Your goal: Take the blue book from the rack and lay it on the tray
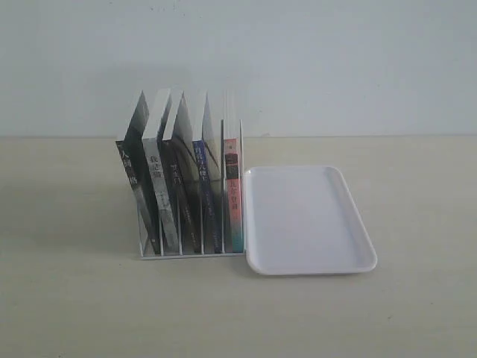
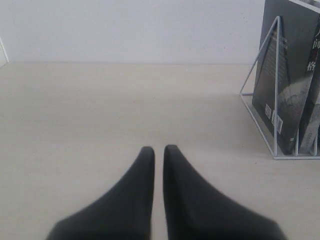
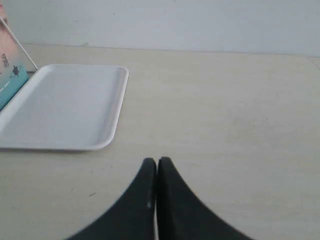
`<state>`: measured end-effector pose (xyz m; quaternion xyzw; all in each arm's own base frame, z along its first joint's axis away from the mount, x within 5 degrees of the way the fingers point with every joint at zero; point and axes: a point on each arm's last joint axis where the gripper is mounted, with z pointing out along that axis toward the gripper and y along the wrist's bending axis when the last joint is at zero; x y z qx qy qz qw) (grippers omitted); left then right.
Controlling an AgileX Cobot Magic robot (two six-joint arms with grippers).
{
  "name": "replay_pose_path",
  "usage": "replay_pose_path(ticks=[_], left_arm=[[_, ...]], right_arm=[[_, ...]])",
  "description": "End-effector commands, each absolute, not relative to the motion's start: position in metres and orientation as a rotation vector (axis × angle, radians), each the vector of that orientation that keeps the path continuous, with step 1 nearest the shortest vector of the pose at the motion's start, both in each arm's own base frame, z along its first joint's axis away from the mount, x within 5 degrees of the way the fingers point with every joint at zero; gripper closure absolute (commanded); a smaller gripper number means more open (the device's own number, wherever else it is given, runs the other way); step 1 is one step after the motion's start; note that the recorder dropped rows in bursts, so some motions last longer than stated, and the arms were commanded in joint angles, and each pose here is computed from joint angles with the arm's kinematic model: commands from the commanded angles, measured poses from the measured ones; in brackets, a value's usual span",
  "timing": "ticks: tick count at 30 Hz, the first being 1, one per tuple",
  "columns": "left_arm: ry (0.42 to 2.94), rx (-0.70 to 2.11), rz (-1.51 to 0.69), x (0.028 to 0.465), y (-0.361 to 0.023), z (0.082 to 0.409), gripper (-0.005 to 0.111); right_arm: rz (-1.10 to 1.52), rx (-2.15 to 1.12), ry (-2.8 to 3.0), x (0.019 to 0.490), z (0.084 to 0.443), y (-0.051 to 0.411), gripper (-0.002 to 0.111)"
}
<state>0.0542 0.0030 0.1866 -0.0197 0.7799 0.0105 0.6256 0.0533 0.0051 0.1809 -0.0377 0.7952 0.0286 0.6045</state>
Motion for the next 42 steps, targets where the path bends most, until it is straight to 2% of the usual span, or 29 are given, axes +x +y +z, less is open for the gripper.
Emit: replay_pose_path(ticks=[1,38,42], left_arm=[[1.787,-0.034,0.022,0.0543,0.0026,0.1857,0.101],[1.787,-0.034,0.022,0.0543,0.0026,0.1857,0.101],[1.787,-0.034,0.022,0.0543,0.0026,0.1857,0.101]], right_arm=[[0.056,-0.088,1.830,0.0532,0.1818,0.0046,0.108],[0.056,-0.088,1.830,0.0532,0.1818,0.0046,0.108],[-0.036,-0.178,1.728,0.0551,0.1902,0.0038,0.108]])
